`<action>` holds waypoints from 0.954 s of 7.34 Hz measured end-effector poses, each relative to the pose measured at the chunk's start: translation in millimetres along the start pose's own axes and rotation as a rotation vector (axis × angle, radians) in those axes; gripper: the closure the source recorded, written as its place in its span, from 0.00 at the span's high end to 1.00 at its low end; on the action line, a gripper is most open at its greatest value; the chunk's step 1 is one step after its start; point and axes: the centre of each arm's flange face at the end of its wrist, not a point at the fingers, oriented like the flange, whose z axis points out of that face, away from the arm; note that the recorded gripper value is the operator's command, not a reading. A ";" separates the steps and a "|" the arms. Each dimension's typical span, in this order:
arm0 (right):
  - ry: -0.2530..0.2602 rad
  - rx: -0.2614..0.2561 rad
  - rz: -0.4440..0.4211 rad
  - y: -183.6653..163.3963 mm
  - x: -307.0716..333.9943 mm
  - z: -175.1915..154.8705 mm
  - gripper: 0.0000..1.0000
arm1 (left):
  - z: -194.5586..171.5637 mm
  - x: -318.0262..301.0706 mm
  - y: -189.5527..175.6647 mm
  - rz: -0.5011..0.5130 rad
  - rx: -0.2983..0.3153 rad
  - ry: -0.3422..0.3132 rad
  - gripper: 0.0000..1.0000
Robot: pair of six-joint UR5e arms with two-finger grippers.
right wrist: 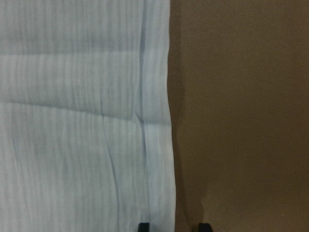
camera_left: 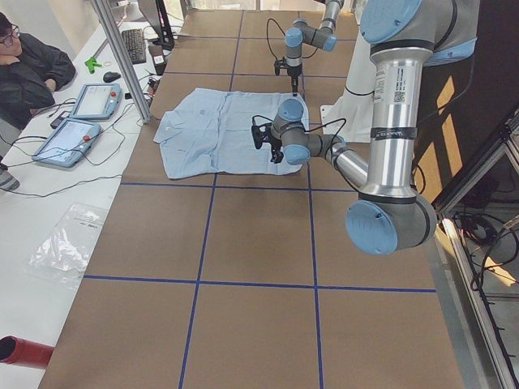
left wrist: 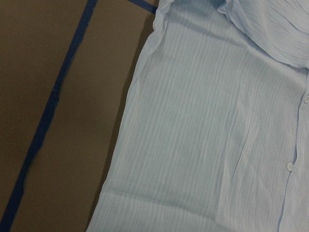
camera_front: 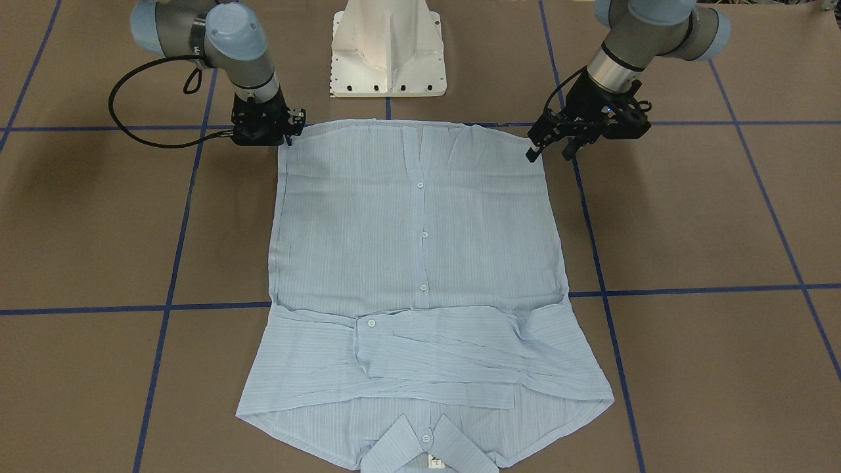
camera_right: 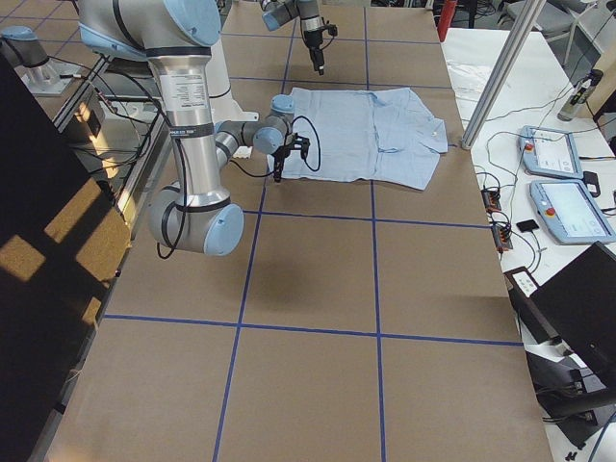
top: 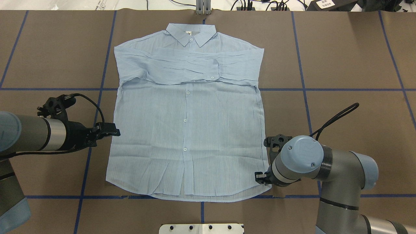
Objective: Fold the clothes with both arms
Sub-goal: 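Lower both grippers onto the shirt's side edges near the hem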
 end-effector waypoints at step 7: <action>-0.007 -0.009 0.001 0.7 -1.8 -2.2 0.54 | 0.9 -0.8 -0.3 -0.001 0.000 -0.003 0.99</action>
